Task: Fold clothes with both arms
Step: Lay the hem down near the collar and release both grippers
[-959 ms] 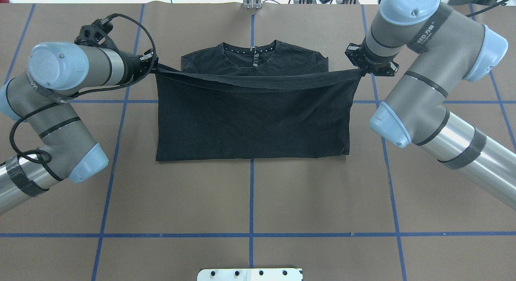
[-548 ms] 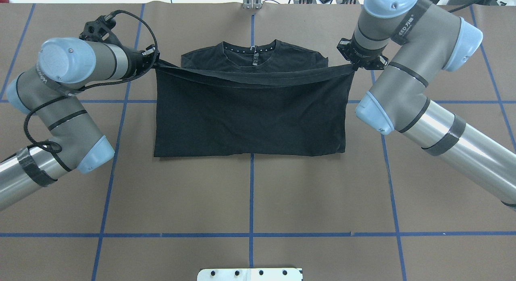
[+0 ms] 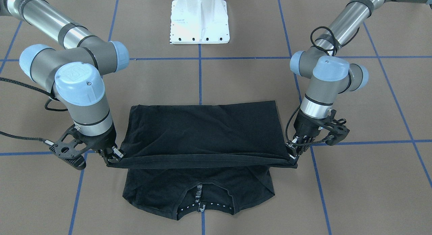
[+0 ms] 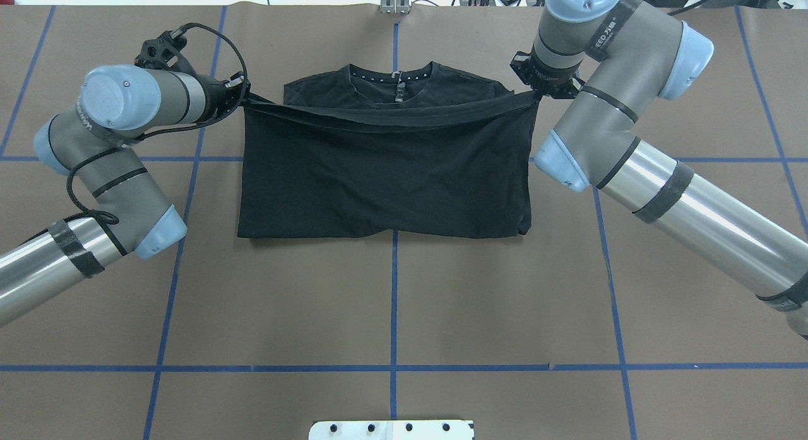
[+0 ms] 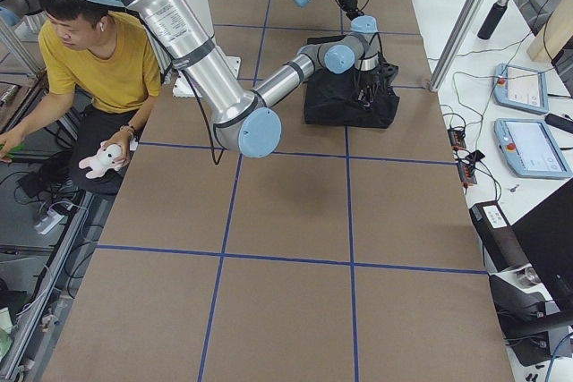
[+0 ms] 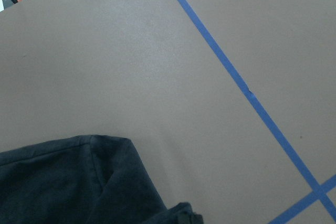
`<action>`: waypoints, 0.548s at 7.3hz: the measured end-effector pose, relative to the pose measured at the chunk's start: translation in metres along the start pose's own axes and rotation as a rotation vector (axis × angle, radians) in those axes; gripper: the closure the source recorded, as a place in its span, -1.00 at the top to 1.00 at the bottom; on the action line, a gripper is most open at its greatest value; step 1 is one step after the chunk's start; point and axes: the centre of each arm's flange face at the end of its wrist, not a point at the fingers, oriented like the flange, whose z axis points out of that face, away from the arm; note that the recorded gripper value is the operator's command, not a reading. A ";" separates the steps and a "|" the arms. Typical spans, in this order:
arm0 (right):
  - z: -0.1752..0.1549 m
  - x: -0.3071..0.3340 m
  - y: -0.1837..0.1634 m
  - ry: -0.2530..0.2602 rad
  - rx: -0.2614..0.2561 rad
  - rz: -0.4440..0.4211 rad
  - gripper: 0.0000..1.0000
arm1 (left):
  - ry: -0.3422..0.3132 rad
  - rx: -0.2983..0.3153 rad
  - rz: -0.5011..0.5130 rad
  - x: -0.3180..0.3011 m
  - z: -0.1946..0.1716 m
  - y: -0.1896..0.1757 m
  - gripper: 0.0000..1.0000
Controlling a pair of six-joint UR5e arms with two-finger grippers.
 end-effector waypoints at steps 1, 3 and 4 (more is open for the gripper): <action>0.011 -0.004 -0.004 -0.008 0.002 -0.003 -1.00 | 0.000 0.001 -0.001 -0.007 0.006 -0.002 -0.78; 0.027 -0.021 -0.011 -0.015 0.004 -0.005 -0.64 | 0.000 0.003 -0.002 -0.017 0.015 -0.005 -0.33; 0.035 -0.030 -0.014 -0.011 0.004 -0.004 -0.44 | -0.002 0.004 -0.002 -0.019 0.017 -0.006 -0.23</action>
